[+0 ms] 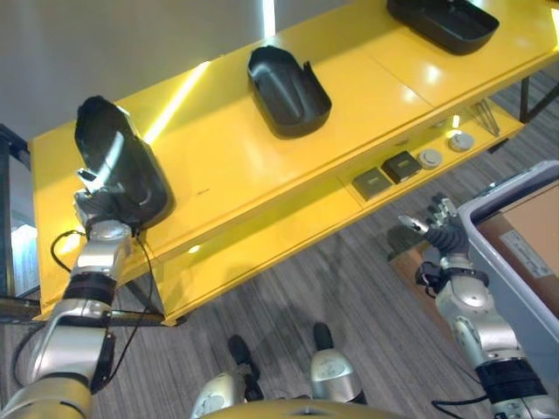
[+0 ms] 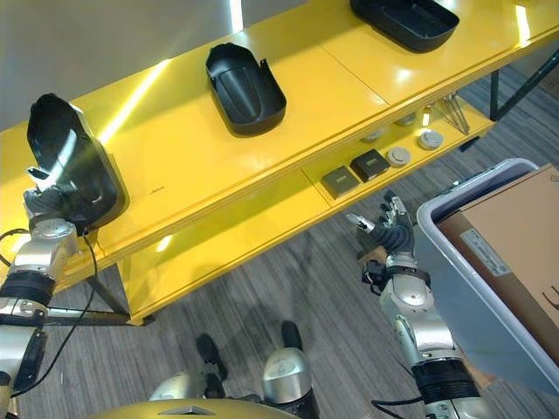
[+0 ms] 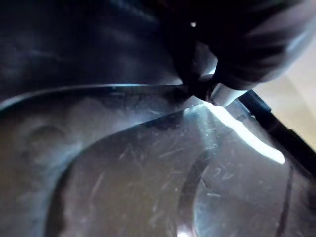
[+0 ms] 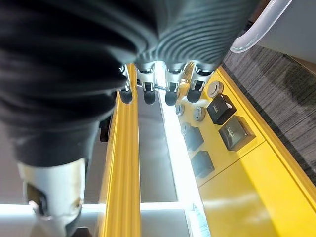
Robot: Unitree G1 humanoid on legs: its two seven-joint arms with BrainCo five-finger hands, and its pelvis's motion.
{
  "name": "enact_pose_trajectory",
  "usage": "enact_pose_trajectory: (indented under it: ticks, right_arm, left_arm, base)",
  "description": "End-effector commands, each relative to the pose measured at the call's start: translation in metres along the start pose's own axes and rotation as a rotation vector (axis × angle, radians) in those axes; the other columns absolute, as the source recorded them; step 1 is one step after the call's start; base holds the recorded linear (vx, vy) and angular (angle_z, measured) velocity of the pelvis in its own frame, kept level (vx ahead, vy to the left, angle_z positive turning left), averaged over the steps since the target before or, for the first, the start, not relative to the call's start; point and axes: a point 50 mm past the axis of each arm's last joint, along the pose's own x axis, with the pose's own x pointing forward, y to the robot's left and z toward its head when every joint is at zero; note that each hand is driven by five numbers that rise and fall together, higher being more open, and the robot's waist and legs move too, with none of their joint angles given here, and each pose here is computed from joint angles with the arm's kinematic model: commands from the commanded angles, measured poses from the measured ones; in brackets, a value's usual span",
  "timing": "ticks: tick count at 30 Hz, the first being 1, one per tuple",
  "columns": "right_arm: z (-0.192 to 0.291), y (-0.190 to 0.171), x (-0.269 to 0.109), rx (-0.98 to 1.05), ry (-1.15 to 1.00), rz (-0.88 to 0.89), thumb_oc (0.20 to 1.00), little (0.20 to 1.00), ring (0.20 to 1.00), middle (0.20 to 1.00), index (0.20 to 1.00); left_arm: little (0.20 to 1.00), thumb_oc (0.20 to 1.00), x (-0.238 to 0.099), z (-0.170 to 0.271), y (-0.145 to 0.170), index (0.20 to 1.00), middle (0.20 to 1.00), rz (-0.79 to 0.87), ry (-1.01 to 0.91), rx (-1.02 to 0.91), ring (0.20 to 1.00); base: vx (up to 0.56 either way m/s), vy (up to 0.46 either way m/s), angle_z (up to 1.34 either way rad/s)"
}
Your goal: Move parts from the plastic box to the shelf.
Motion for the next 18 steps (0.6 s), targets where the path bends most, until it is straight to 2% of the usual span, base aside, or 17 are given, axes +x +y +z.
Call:
enact_pose_trajectory:
  ticks: [1, 8, 18]
  right_arm:
    - [0.018, 0.008, -0.001, 0.014, -0.105, 0.016, 1.000, 1.000, 1.000, 1.000, 1.000]
    - [0.020, 0.011, 0.000, 0.027, -0.114, 0.009, 1.000, 1.000, 1.000, 1.000, 1.000]
    - [0.021, 0.008, 0.001, 0.018, -0.113, 0.014, 1.000, 1.000, 1.000, 1.000, 1.000]
  left_arm:
    - [0.200, 0.200, -0.003, -0.038, 0.000, 0.200, 0.200, 0.016, 0.155, 0.011, 0.200]
    - [0.200, 0.200, -0.010, -0.038, -0.017, 0.200, 0.200, -0.017, 0.141, 0.061, 0.200]
    - [0.200, 0.200, 0.002, -0.023, -0.005, 0.200, 0.200, 0.023, 0.062, 0.221, 0.200]
  base:
    - [-0.03, -0.050, 0.03]
    - [-0.01, -0.024, 0.01]
    - [0.00, 0.004, -0.03]
